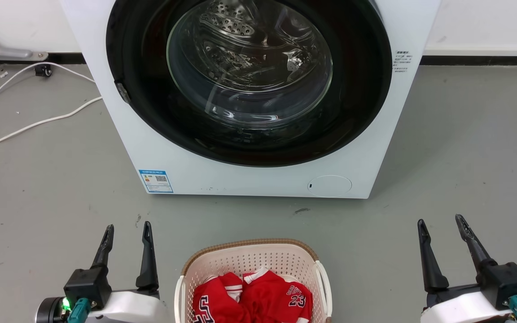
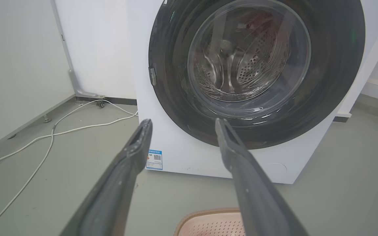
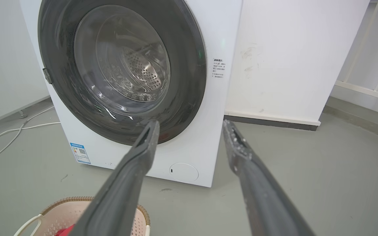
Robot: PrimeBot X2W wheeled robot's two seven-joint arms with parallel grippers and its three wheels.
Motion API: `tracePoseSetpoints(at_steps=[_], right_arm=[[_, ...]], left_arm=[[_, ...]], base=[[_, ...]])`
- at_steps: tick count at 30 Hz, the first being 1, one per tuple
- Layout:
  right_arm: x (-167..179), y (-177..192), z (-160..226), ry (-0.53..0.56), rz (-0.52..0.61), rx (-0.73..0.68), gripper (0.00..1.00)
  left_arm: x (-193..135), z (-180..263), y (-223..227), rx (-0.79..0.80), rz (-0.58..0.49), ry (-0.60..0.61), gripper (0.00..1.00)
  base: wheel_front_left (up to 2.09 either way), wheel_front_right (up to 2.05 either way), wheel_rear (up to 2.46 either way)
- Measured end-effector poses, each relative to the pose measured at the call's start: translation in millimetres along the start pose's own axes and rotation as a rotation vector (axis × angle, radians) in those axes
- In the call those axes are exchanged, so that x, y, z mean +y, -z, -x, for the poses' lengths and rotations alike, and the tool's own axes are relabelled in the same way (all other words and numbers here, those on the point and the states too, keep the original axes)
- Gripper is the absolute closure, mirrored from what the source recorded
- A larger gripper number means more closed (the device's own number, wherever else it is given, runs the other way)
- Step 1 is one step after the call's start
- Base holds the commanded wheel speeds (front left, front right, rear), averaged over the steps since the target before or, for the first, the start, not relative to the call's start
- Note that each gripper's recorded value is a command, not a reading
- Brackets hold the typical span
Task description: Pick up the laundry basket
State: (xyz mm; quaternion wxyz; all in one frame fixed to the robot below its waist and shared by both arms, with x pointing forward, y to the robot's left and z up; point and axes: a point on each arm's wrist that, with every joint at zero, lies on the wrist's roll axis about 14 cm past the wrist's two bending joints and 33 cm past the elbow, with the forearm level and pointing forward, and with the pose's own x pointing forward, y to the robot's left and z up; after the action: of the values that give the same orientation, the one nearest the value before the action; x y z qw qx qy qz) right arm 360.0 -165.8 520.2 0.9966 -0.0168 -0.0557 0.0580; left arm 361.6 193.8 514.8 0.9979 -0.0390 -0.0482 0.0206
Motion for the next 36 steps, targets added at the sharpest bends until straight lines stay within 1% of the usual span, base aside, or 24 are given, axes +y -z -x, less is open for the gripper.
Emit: tracePoseSetpoints(at_steps=[15,31,36], right_arm=[[-0.3,-4.1,1.7,-0.008,0.069,-0.021,0.0],[-2.6,-2.2,1.8,0.001,0.047,-0.017,0.0],[3.0,4.0,0.8,-0.014,0.034,0.001,0.0]], left_arm=[[-3.3,1.2,-0.9,-0.016,-0.098,0.024,0.0],[-2.0,1.0,0.8,-0.012,-0.09,0.02,0.0],[2.8,0.2,8.1,0.011,-0.079,0.004,0.0]], base=[[0.0,0.0,0.0],[0.0,0.0,0.0],[0.0,0.0,0.0]])
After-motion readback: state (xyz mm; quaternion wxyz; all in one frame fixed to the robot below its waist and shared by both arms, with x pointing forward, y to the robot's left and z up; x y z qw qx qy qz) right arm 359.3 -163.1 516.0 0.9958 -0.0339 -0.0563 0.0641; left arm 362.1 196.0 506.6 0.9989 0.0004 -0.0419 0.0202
